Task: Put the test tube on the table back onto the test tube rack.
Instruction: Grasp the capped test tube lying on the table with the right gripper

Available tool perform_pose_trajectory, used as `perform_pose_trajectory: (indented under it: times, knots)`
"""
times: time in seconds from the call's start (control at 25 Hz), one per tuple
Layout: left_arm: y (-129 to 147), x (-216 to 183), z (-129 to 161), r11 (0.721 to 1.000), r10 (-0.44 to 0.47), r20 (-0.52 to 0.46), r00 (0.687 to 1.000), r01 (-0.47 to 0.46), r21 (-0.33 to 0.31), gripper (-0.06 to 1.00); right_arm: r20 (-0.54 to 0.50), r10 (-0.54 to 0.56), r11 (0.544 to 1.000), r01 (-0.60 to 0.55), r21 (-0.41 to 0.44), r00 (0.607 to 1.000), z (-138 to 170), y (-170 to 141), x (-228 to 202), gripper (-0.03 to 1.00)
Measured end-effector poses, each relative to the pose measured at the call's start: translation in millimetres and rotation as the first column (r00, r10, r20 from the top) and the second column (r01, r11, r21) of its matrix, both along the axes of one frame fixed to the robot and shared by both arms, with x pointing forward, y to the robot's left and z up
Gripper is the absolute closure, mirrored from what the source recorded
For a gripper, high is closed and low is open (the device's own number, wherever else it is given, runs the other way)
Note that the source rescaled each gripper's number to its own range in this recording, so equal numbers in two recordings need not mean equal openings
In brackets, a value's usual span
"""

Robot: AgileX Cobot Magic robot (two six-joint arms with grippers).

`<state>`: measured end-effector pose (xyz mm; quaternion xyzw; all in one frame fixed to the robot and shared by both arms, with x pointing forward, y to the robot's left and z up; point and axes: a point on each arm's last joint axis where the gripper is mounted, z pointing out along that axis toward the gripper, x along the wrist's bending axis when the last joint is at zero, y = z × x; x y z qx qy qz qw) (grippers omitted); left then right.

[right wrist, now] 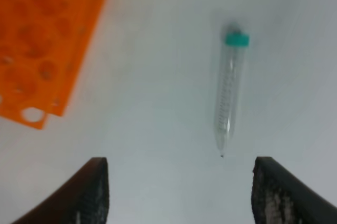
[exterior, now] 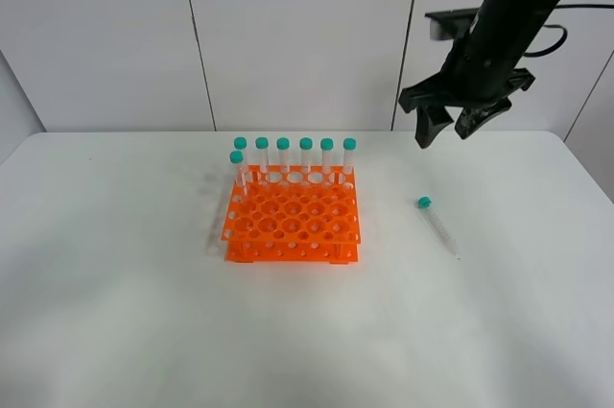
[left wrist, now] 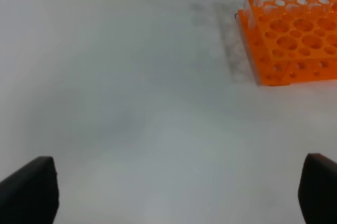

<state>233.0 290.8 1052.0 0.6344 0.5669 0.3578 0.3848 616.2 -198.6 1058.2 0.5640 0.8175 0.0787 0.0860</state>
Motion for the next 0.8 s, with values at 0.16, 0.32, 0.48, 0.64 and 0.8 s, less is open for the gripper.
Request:
perform_pose_trajectory:
  times: [0.16,0.32,0.48,0.64,0.8]
  knots:
    - [0.0,0.0,0.0,1.000,0.000,0.000,1.000,0.000,0.000,-0.06,-0.068,-0.048,0.999,0.047,-0.022,0.996,-27.7,1.7,9.8,0.29]
    - [0.0,0.0,0.0,1.000,0.000,0.000,1.000,0.000,0.000,-0.06,-0.111,-0.064,0.997,0.058,-0.051,0.992,-47.5,1.8,16.1,0.29]
    - [0.0,0.0,0.0,1.000,0.000,0.000,1.000,0.000,0.000,-0.06,-0.140,-0.084,0.992,0.069,-0.104,0.987,-66.3,-1.9,22.0,0.29]
    - [0.0,0.0,0.0,1.000,0.000,0.000,1.000,0.000,0.000,-0.06,-0.180,-0.113,0.992,0.100,-0.080,0.977,-78.0,-13.0,26.3,0.29]
    - [0.0,0.0,0.0,1.000,0.000,0.000,1.000,0.000,0.000,-0.06,-0.213,-0.169,0.985,0.160,-0.060,0.962,-84.2,-40.7,27.8,0.29]
